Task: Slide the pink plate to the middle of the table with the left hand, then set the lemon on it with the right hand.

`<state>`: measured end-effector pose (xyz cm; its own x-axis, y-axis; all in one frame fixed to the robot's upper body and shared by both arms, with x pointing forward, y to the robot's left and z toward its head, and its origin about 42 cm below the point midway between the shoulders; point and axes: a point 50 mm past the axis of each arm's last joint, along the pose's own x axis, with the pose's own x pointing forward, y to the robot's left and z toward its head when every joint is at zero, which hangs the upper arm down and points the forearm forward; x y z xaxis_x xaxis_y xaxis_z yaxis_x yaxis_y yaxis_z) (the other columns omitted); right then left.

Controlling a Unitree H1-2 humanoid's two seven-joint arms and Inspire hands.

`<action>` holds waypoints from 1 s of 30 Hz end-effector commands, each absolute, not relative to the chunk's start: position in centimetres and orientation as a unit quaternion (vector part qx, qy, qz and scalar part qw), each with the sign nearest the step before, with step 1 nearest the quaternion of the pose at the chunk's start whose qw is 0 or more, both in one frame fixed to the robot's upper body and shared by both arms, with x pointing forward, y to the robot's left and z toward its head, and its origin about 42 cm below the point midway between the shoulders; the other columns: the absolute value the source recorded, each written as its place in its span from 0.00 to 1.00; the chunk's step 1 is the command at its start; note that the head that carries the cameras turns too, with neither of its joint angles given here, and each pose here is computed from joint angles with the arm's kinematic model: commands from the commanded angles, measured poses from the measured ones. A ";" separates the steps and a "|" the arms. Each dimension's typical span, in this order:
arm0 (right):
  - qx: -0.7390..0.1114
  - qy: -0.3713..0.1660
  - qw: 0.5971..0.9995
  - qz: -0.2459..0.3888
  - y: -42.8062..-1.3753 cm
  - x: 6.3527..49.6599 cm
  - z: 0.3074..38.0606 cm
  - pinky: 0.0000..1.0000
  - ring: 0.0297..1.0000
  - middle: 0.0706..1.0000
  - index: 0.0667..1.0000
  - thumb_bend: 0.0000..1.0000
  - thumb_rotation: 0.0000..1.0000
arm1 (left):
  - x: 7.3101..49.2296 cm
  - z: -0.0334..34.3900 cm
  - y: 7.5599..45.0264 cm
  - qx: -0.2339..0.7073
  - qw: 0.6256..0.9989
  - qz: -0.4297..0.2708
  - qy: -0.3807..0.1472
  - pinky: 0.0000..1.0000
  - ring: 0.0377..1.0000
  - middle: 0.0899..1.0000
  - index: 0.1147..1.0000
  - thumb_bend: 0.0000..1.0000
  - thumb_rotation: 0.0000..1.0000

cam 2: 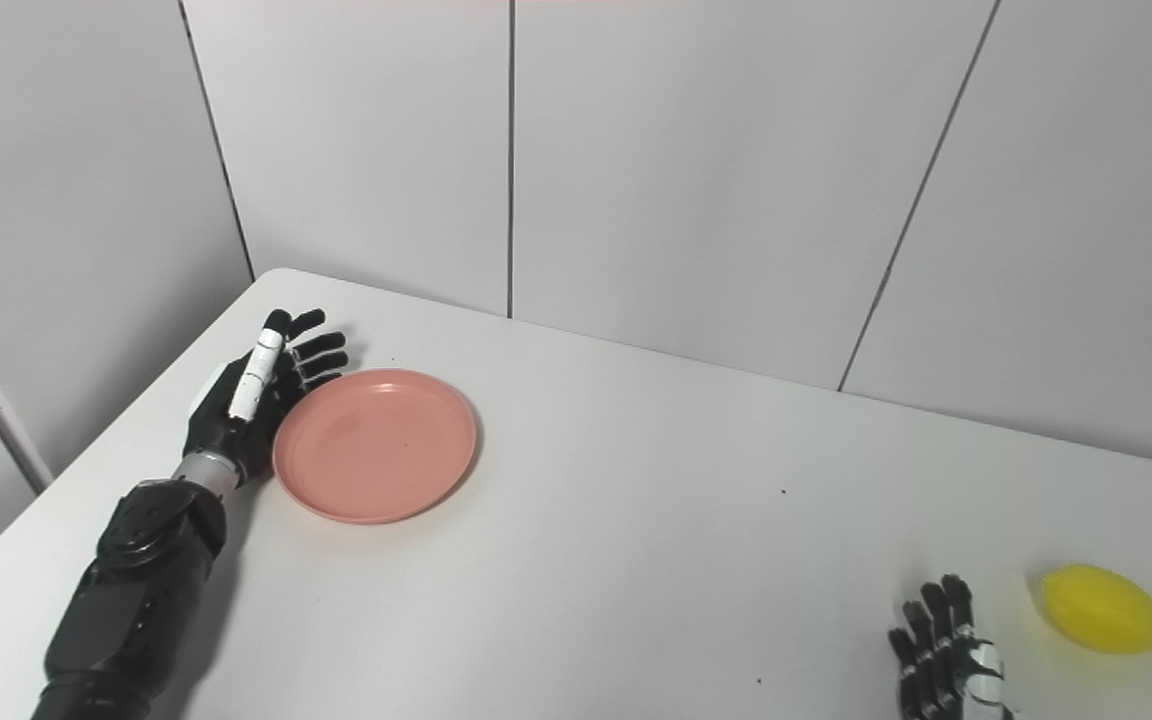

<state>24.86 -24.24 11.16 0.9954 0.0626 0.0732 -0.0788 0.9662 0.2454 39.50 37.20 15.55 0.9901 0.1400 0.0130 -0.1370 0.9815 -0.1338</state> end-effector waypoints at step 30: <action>0.141 -0.011 0.989 0.040 -23.5 24.0 10.1 1.00 1.00 1.00 1.00 0.61 1.00 | 37.9 14.6 31.4 -0.056 0.994 0.087 -0.029 0.77 0.78 0.79 0.76 0.81 0.72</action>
<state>24.75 -23.93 11.18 0.9947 0.0711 0.0749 -0.0882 0.9618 0.2590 37.87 31.57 14.10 0.9860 0.1658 0.0183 -0.1621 0.9783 -0.1290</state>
